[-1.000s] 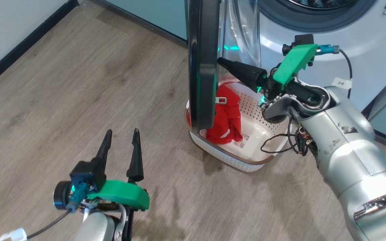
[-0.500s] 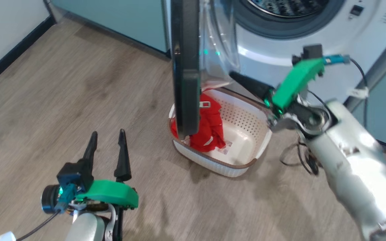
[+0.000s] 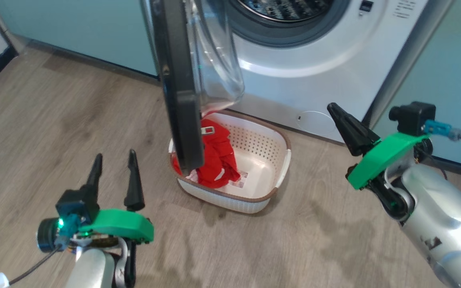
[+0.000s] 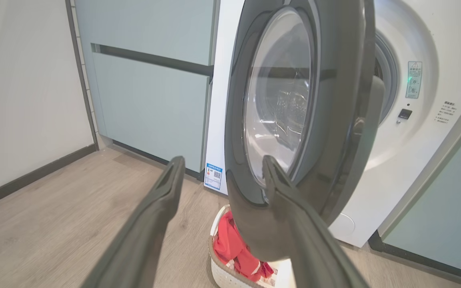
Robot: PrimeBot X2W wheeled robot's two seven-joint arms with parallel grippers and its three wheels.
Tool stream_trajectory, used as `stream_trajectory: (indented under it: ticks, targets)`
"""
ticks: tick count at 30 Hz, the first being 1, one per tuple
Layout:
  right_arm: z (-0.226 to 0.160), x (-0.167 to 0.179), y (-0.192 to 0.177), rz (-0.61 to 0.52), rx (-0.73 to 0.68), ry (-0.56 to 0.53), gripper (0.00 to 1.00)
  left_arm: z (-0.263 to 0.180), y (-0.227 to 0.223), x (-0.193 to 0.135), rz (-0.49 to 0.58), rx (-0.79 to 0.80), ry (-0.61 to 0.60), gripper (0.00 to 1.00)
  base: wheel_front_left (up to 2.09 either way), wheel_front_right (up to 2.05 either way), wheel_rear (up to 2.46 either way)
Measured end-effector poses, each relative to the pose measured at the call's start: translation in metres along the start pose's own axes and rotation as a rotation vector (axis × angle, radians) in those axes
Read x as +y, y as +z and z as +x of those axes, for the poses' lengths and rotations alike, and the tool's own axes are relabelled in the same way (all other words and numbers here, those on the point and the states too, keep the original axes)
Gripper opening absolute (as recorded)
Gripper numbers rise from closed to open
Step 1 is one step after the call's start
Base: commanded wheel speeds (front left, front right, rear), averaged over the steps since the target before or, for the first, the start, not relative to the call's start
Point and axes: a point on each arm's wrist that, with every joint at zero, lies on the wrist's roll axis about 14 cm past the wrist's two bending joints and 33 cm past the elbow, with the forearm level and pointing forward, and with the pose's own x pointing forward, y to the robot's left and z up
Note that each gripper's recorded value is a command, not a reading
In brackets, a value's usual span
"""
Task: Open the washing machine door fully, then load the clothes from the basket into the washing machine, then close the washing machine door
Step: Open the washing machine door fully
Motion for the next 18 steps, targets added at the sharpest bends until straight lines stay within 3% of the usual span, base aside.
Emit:
stream_trajectory:
  ticks: [5,9,18]
  targets:
    - [-0.020,-0.027,0.025,-0.057,-0.125,-0.103,0.00,0.008,0.002,-0.009,0.010,-0.011,-0.031,1.00,0.00,0.00,0.00]
    - [-0.040,-0.028,0.051,-0.073,-0.279,-0.173,0.00,0.011,0.002,-0.014,0.017,-0.014,-0.049,1.00,0.00,0.00,0.00]
    - [-0.090,-0.019,0.022,-0.067,-0.297,-0.292,0.00,0.010,0.009,-0.018,0.024,-0.036,-0.080,1.00,0.00,0.00,0.00]
